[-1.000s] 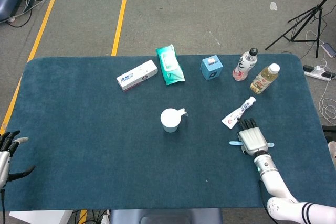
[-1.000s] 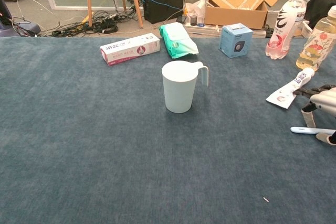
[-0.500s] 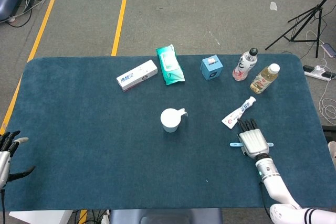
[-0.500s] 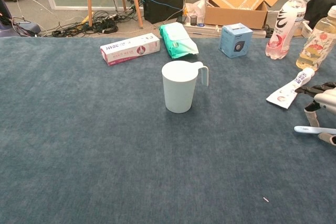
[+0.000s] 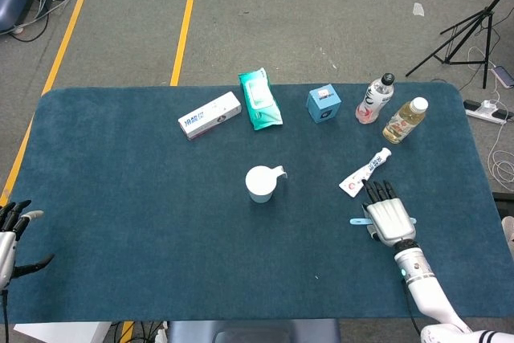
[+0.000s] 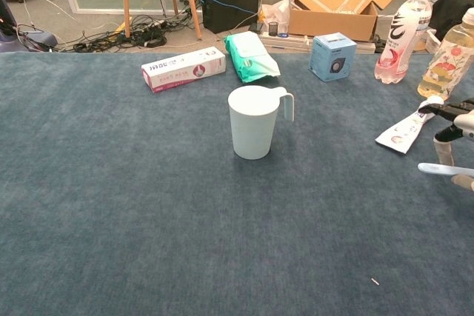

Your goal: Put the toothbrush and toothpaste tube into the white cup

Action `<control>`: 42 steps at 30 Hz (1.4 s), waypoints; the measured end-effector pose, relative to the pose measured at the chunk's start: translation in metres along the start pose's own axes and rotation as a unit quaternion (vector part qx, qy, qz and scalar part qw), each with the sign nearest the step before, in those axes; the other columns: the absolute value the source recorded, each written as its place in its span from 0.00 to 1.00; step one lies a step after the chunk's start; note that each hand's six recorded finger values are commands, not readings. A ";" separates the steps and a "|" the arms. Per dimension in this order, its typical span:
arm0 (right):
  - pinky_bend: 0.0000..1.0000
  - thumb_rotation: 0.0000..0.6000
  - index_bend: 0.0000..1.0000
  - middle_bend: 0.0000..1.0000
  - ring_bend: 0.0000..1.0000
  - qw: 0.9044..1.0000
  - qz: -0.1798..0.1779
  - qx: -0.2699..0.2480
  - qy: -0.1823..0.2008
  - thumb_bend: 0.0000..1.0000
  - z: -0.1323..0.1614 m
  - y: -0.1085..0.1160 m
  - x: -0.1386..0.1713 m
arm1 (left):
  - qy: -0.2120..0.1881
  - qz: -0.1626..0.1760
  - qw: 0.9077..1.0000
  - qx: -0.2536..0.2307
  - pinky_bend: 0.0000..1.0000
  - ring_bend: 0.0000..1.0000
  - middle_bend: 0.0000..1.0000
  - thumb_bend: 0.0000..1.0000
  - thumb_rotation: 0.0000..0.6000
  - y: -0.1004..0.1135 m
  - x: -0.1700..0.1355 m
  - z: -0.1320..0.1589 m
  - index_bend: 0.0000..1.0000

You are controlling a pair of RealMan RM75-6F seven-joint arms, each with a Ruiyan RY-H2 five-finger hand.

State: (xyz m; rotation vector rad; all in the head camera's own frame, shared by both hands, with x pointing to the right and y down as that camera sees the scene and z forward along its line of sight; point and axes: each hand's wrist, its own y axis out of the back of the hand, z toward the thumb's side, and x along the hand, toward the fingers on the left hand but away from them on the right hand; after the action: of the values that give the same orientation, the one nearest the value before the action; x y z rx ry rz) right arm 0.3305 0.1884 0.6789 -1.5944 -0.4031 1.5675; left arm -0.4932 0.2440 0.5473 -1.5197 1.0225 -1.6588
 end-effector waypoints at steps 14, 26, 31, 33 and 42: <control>0.04 1.00 0.62 0.00 0.00 0.993 -0.093 -0.056 0.053 0.32 0.036 0.089 0.025 | 0.000 0.000 1.000 -0.001 0.09 0.09 0.14 0.00 1.00 0.000 0.000 0.000 0.25; 0.04 1.00 0.62 0.00 0.00 0.978 -0.144 -0.095 0.113 0.32 0.092 0.162 0.017 | -0.001 0.004 1.000 -0.007 0.09 0.09 0.14 0.00 1.00 0.005 -0.002 -0.001 0.25; 0.04 1.00 0.62 0.00 0.00 0.973 -0.146 -0.117 0.139 0.32 0.118 0.174 0.008 | 0.000 0.005 1.000 -0.010 0.09 0.09 0.14 0.00 1.00 0.007 -0.003 -0.002 0.25; 0.04 1.00 0.62 0.00 0.00 0.970 -0.145 -0.129 0.149 0.32 0.126 0.177 0.004 | 0.000 0.005 1.000 -0.011 0.09 0.09 0.14 0.00 1.00 0.007 -0.003 -0.002 0.25; 0.04 1.00 0.63 0.00 0.00 0.952 -0.146 -0.195 0.188 0.32 0.152 0.186 -0.012 | -0.001 0.004 1.000 -0.017 0.09 0.09 0.14 0.00 1.00 0.008 -0.004 -0.003 0.25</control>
State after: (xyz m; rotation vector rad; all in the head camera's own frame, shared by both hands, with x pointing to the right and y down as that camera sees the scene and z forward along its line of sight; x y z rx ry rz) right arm 0.1270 0.1205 0.5704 -1.9781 -0.7314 0.9699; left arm -0.4959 0.2441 0.5378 -1.5376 1.0597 -1.6407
